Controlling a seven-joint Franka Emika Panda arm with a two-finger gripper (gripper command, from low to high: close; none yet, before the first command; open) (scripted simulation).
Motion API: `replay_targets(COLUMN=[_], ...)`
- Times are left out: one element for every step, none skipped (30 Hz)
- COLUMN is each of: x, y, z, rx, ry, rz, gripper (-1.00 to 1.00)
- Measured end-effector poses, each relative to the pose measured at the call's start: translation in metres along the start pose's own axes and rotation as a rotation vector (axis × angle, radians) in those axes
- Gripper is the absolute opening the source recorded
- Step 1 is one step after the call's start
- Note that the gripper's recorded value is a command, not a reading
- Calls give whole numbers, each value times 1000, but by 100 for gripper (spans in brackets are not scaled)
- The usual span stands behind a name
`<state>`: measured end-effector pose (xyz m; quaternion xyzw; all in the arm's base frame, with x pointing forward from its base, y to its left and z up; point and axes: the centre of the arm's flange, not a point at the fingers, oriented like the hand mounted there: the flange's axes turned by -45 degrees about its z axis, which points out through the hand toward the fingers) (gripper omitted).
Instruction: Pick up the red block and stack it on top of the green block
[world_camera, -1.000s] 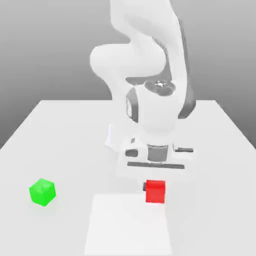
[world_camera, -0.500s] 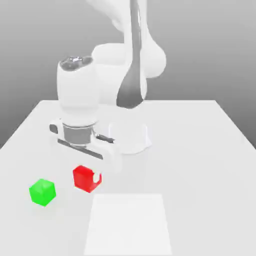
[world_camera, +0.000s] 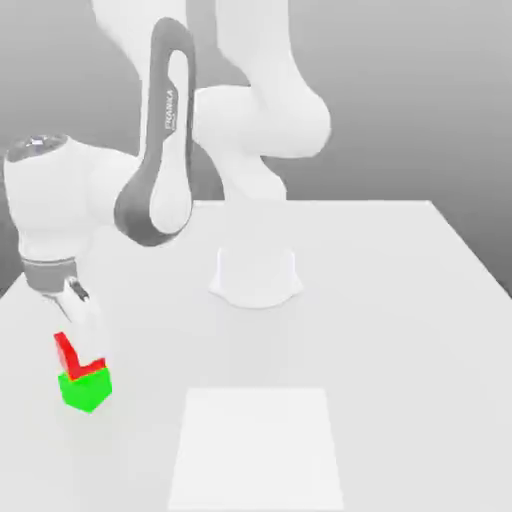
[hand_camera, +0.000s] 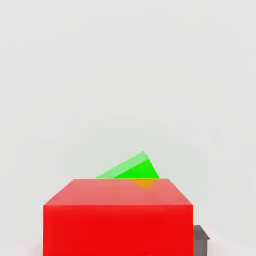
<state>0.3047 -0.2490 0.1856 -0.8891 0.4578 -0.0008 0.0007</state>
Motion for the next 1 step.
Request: replay_targets(x=[0], y=[0], z=[0], rx=[0], ry=[0], rz=[0], gripper=[100])
